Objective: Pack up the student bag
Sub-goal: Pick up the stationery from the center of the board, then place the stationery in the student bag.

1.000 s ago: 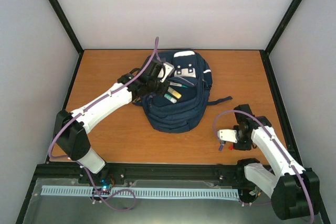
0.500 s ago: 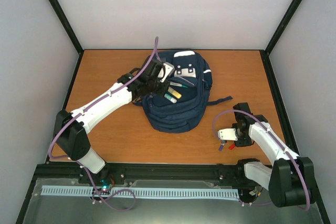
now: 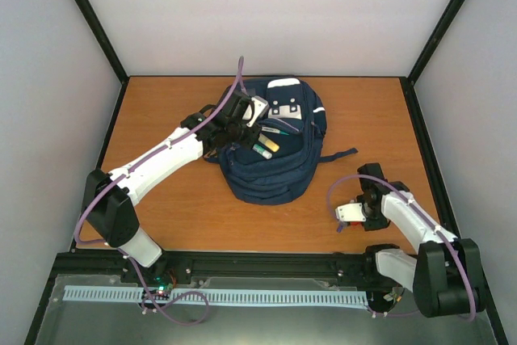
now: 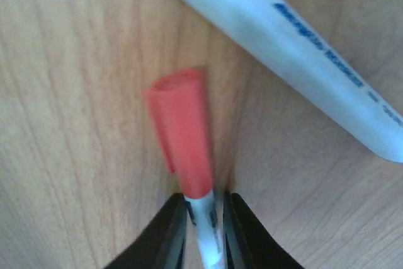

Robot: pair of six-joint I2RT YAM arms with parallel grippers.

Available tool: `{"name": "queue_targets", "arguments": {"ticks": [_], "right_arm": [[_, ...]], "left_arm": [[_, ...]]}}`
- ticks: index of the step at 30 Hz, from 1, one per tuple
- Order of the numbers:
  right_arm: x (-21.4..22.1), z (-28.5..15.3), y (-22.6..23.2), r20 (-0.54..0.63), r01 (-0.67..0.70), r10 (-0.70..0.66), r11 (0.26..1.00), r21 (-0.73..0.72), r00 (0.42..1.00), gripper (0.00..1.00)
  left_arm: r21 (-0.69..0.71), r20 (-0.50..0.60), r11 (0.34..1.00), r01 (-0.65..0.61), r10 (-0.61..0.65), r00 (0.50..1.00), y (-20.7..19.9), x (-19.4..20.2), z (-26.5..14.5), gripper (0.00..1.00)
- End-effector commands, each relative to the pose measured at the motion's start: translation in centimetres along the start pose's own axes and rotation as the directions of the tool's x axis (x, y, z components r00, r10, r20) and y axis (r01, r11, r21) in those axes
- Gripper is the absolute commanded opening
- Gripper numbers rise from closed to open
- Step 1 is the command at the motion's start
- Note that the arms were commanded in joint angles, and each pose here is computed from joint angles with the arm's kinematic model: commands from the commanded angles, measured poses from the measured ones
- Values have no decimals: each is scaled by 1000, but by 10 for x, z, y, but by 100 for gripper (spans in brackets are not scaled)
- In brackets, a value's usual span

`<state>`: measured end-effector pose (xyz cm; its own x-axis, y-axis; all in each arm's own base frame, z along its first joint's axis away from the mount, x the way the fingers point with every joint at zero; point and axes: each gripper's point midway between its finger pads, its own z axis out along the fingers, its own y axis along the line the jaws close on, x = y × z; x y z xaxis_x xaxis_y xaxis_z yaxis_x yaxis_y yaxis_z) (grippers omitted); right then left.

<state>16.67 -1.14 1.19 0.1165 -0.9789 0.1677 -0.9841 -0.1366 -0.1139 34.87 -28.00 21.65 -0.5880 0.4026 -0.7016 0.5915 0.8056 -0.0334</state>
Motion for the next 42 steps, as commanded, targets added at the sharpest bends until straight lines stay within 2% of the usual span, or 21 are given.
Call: {"name": "queue_targets", "arguments": {"ticks": [1,5,9,13,17,22,25,31,37,42], "right_arm": [[0,8,22,-3,43,-44,998,-49,999,14],[3,1,35,-19,131,-131,991,-14,991,6],[8,-16,41,-46,215,-213,976,38,976,4],[7,-42,29,-48,251,-246,958,139,968,3],[-12,-81,-1,74,191,-217,947,258,973,3],[-40,-114,-31,215,78,-130,969,235,968,3],[-68,-132,-48,289,49,-114,973,224,951,3],[-130,-174,-88,403,-1,-139,944,329,904,3],[-176,-207,-132,444,-57,-158,899,433,882,3],[-204,-219,-163,376,-19,-220,842,539,900,3]], "left_arm": [[37,123,999,30,-34,992,-7,-40,-31,1],[39,125,999,28,-33,992,-7,-40,-32,1],[45,120,999,28,-33,992,-8,-40,-30,1],[55,116,998,27,-34,993,-10,-40,-29,1],[65,113,997,29,-36,993,-12,-40,-28,1],[71,100,997,30,-37,994,-13,-37,-24,1],[74,96,997,32,-39,995,-13,-37,-22,1],[80,84,996,34,-40,996,-14,-35,-20,1],[67,79,997,35,-40,996,-12,-33,-18,1],[29,59,998,49,-51,997,-3,-31,-15,1]]}}
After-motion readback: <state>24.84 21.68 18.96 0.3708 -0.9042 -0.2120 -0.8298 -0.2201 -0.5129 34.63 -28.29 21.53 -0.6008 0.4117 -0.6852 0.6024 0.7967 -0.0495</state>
